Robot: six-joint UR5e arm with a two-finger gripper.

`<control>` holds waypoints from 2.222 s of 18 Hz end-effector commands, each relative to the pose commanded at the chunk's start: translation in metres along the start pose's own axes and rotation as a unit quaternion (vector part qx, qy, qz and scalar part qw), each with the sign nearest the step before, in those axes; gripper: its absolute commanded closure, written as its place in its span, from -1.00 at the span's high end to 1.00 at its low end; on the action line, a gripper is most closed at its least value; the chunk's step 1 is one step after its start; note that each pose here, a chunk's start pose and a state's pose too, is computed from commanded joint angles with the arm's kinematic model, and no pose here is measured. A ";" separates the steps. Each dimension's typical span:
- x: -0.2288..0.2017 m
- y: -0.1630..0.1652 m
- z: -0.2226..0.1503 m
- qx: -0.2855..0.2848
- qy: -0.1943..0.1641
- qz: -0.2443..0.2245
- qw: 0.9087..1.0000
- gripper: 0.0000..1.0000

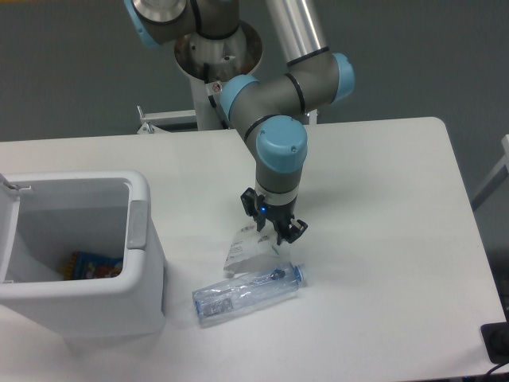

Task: Place the trash in the trash can
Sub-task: 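Close the gripper on the white wrapper, then lift the wrapper and carry it over the white bin, then release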

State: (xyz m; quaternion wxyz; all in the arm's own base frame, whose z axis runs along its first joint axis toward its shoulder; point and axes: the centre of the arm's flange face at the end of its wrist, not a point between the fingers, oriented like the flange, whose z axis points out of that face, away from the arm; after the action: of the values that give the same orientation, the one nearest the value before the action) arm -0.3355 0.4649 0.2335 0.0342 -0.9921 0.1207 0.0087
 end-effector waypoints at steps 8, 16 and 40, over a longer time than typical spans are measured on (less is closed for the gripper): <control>0.017 0.018 -0.016 -0.032 0.052 0.054 0.997 -1.00; -0.032 -0.014 -0.165 0.153 -0.017 -0.100 0.983 -1.00; 0.159 -0.143 -0.320 0.342 0.048 -0.179 0.921 1.00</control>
State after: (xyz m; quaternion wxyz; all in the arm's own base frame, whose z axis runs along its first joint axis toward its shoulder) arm -0.1438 0.5435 0.5578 0.3670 -0.9241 -0.0619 -0.0868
